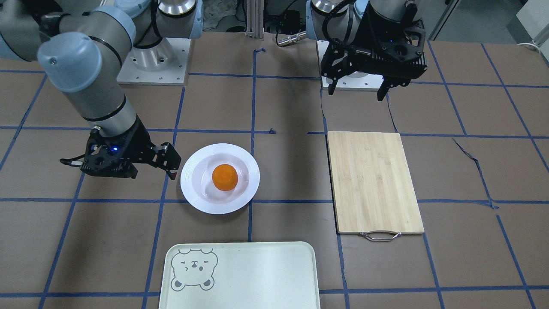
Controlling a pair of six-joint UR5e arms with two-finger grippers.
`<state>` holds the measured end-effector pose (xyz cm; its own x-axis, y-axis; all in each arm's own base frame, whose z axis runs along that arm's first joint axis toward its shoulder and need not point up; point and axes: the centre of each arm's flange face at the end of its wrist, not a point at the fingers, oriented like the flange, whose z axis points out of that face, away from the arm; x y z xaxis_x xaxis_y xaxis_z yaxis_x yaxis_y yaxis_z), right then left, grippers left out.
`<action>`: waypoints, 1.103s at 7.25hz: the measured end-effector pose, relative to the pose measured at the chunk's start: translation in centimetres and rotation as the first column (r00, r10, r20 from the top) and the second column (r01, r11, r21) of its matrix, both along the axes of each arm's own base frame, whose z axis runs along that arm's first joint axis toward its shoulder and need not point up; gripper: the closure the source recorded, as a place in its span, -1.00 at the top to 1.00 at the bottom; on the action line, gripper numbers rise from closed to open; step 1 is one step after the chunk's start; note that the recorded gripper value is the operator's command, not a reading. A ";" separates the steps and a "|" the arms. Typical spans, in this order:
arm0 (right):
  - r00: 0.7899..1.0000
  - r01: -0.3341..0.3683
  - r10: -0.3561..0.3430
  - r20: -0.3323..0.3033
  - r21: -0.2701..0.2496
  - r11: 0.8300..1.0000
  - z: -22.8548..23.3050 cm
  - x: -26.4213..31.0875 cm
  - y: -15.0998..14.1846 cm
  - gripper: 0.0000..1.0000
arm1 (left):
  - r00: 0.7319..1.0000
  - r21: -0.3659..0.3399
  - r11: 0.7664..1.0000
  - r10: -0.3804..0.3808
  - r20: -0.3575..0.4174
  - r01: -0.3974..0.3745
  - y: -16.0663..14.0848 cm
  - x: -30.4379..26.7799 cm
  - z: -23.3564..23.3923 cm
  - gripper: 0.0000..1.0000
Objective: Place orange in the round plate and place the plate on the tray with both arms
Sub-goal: 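Raise the left gripper back toward its start while the right gripper reaches toward the plate, then lower the right gripper onto the plate rim and grip it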
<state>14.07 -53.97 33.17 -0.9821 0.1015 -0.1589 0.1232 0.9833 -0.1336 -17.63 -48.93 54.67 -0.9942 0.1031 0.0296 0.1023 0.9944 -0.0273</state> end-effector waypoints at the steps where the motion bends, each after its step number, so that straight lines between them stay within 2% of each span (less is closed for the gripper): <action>1: 0.999 0.006 -0.005 0.034 -0.010 1.000 -2.8 0.3 1.0 1.00 | 1.000 -0.003 1.000 -0.005 0.001 0.005 0.1 0.0 0.1 1.00; 4: 0.996 -0.003 0.004 0.089 -0.018 1.000 -10.0 0.9 2.3 0.98 | 1.000 -0.007 1.000 -0.005 0.005 0.006 0.2 0.3 0.3 1.00; 8: 0.995 -0.009 0.010 0.097 -0.001 1.000 -12.7 1.0 3.0 0.77 | 1.000 -0.008 1.000 -0.003 -0.002 0.003 0.2 0.3 0.4 1.00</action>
<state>15.07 -51.01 20.43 -0.9628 0.0920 -0.2539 0.1263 0.9844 -0.1223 -17.29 -48.74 55.05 -0.9939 0.1063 0.0303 0.1052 0.9938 -0.0354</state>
